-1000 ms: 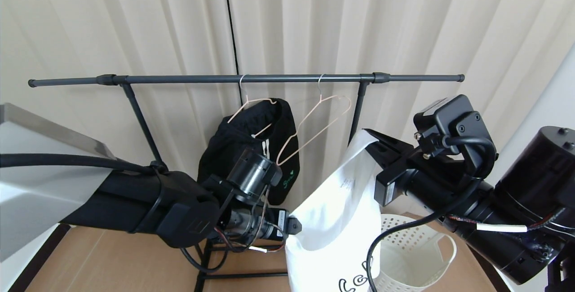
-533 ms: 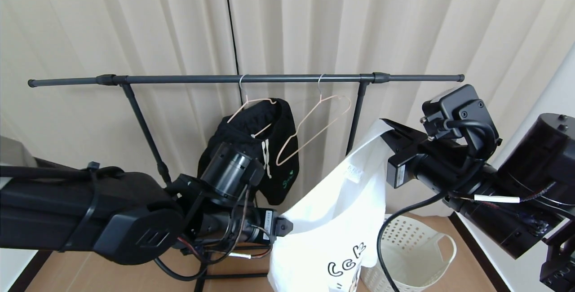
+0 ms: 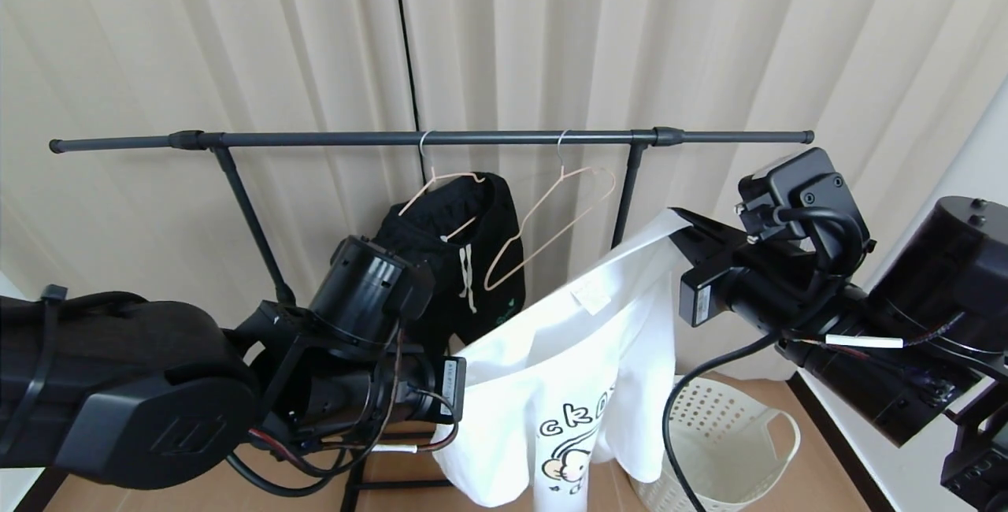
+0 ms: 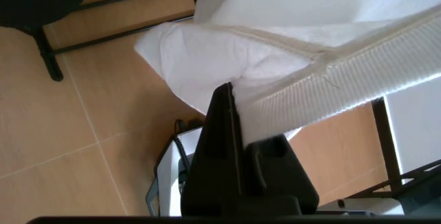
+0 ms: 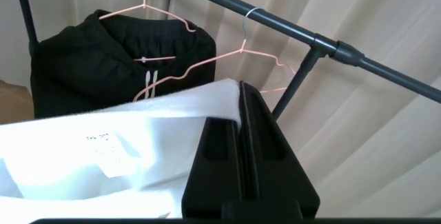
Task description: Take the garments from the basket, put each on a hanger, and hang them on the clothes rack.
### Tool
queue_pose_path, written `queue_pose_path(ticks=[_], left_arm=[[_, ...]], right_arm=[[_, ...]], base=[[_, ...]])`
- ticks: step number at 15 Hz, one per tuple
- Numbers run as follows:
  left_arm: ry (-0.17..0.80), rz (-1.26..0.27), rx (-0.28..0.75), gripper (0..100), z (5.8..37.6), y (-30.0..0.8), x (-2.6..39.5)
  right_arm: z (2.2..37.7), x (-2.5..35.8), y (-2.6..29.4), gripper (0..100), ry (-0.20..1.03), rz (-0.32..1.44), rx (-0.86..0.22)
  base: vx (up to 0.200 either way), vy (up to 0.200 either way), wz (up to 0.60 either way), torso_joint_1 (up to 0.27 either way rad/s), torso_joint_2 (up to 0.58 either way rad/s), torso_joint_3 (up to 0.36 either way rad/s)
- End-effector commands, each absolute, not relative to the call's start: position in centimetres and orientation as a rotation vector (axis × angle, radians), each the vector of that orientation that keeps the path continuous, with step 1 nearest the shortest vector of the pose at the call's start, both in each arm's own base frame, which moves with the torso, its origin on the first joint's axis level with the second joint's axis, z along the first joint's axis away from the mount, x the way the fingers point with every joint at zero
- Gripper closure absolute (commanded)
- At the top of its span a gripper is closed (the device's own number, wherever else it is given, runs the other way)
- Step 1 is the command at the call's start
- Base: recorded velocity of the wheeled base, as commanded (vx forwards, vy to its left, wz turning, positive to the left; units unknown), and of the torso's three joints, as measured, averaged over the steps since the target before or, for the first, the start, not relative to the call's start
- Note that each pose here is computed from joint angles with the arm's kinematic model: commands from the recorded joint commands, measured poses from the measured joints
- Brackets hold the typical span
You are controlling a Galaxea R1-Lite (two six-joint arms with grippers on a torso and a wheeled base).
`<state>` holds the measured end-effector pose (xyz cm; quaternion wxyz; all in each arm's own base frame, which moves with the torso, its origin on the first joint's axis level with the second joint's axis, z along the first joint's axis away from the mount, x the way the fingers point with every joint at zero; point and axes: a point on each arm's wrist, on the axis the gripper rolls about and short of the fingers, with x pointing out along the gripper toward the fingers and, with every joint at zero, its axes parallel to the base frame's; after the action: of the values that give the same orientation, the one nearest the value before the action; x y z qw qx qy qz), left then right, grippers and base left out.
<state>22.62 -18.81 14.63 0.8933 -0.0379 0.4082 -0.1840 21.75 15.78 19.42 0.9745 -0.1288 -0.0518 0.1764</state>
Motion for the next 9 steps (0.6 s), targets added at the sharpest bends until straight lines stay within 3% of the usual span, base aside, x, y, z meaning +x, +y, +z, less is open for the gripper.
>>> queue_pose_path(ticks=[1, 6, 9], left_arm=[[0.815, -0.376, -0.09, 100, 15.4, -18.6, 22.6], [0.714, -0.401, -0.119, 100, 18.4, -18.5, 23.0], [0.659, -0.363, -0.109, 100, 19.4, -18.5, 23.6]], right_arm=[[19.2, 21.8, 15.8, 100, -0.093, 0.358, -0.266], [19.3, 20.3, 14.7, 100, 0.15, 0.402, -0.375], [20.2, 20.3, 14.9, 100, 0.274, 0.406, -0.304]], base=[[0.0, 0.0, 0.0, 0.0, 0.0, 0.0], [0.0, 0.0, 0.0, 0.0, 0.0, 0.0], [0.0, 0.0, 0.0, 0.0, 0.0, 0.0]])
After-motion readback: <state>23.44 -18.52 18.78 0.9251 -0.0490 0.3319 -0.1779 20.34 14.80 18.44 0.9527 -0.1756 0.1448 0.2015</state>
